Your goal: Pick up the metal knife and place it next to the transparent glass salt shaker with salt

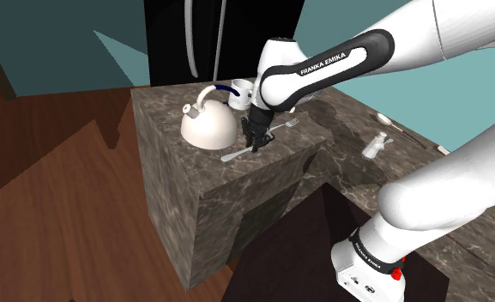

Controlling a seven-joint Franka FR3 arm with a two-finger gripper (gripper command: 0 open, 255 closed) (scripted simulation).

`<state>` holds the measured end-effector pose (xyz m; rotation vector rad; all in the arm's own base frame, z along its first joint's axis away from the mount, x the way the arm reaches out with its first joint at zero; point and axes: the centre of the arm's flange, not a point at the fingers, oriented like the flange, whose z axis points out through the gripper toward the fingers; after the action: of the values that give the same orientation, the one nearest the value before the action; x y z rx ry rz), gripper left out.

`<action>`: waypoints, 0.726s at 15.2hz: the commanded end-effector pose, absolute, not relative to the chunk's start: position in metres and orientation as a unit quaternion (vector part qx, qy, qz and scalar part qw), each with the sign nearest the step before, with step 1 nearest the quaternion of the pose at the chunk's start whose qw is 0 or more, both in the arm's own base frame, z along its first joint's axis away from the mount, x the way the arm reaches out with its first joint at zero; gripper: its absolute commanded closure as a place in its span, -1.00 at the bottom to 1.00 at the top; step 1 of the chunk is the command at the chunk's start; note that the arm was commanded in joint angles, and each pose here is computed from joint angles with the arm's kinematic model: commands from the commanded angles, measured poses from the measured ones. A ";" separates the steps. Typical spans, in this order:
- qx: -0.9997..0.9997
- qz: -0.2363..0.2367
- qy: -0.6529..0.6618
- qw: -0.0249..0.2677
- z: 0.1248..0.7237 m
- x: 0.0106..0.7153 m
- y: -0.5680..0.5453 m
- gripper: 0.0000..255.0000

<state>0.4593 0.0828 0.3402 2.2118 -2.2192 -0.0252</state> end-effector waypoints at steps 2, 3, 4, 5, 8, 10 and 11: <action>0.706 -0.008 -0.708 0.004 0.345 0.459 0.083 1.00; 0.706 -0.008 -0.708 0.004 0.351 0.459 0.083 1.00; 0.706 -0.008 -0.708 0.004 0.356 0.459 0.083 1.00; 0.706 -0.008 -0.708 0.004 0.361 0.459 0.083 1.00; 0.706 -0.008 -0.708 0.004 0.377 0.459 0.083 1.00; 0.706 -0.008 -0.708 0.004 0.388 0.459 0.083 1.00; 0.706 -0.008 -0.708 0.004 0.393 0.459 0.083 1.00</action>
<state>0.4599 0.0820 0.3872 2.2119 -2.2194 -0.0242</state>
